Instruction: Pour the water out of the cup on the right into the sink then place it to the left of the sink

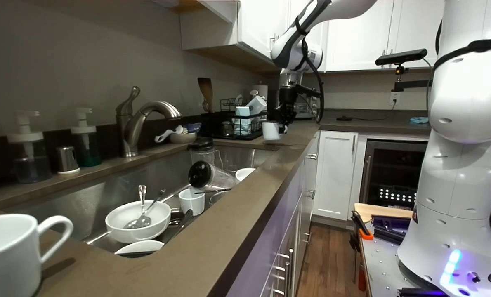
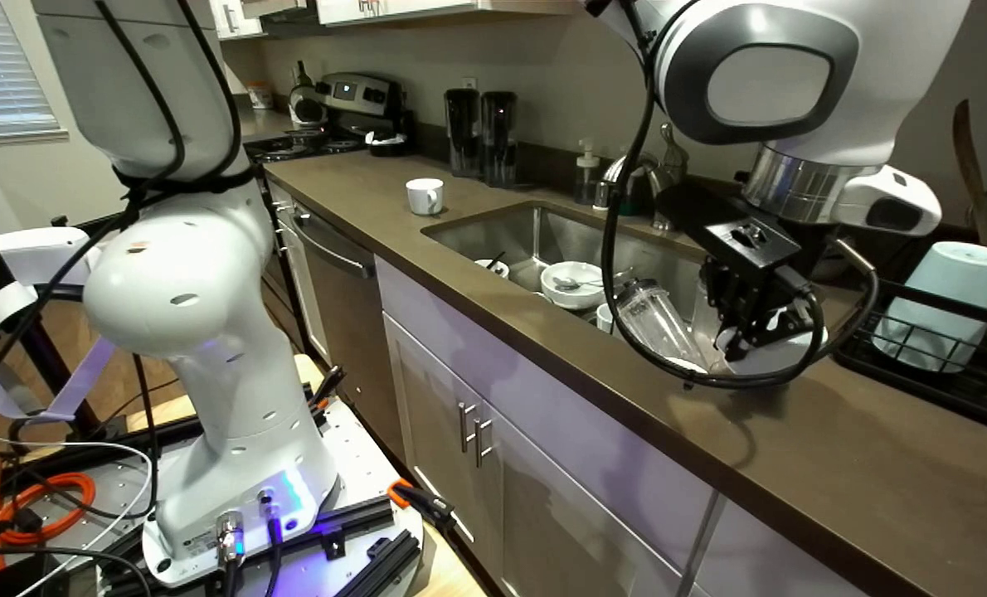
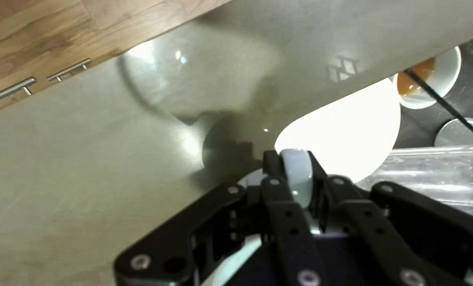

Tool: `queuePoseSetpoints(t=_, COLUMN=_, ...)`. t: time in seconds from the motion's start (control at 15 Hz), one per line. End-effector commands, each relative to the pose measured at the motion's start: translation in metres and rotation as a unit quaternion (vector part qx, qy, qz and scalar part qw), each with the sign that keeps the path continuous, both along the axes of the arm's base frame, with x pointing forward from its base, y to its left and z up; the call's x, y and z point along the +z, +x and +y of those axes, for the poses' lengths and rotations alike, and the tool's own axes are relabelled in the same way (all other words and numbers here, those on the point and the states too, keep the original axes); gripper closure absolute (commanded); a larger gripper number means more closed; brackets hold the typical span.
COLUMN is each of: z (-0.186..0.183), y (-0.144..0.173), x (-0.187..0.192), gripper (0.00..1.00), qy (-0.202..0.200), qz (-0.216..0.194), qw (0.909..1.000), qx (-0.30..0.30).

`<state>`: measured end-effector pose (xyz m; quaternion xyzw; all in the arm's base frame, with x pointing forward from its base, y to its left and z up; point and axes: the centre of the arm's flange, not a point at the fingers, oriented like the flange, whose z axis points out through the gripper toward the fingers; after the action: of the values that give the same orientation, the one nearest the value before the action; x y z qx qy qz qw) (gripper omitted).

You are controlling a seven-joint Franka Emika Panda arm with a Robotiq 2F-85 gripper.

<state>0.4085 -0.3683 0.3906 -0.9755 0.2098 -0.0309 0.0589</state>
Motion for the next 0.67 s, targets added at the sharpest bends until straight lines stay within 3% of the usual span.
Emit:
queuePoseSetpoints(t=0.0, z=0.032, y=0.002, x=0.011, gripper=0.95, qy=-0.004, qz=-0.012, qw=0.9971, qx=0.075)
queuePoseSetpoints(t=0.2, z=0.053, y=0.021, x=0.004, gripper=0.95, qy=0.0, qz=-0.008, qw=0.9902, qx=0.139)
queuePoseSetpoints(t=0.53, z=0.09, y=0.032, x=0.005, gripper=0.95, qy=0.008, qz=-0.004, qw=0.9676, qx=0.252)
queuePoseSetpoints(t=0.6, z=0.08, y=0.04, x=-0.01, gripper=0.84, qy=0.011, qz=0.001, qw=0.9773, qx=0.212)
